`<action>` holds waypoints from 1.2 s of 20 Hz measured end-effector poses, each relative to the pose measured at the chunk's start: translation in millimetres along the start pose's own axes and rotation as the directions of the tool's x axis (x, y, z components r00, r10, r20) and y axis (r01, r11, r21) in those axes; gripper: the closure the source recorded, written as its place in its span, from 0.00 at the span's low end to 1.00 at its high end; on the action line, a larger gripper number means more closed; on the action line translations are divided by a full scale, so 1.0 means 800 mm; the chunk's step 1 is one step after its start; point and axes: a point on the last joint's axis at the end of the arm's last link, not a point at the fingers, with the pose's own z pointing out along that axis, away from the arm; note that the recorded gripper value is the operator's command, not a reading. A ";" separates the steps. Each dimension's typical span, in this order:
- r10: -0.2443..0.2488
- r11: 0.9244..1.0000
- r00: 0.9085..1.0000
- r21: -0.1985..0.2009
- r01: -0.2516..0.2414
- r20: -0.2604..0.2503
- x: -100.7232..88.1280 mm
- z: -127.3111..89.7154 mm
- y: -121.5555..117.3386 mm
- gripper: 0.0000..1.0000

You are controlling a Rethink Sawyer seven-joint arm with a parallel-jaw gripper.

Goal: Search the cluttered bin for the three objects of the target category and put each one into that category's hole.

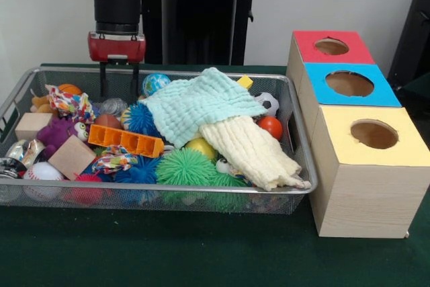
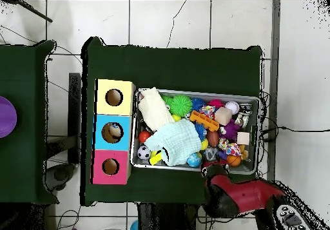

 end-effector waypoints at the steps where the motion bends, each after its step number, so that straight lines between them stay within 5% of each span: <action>1: 0.009 1.000 1.000 0.000 -0.009 -0.005 -0.002 -0.001 -0.003 0.00; 10: 0.065 0.998 0.997 -0.002 -0.066 -0.047 -0.016 -0.016 -0.021 0.00; 24: 0.015 1.000 0.999 -0.008 -0.016 -0.032 -0.042 -0.021 -0.001 0.00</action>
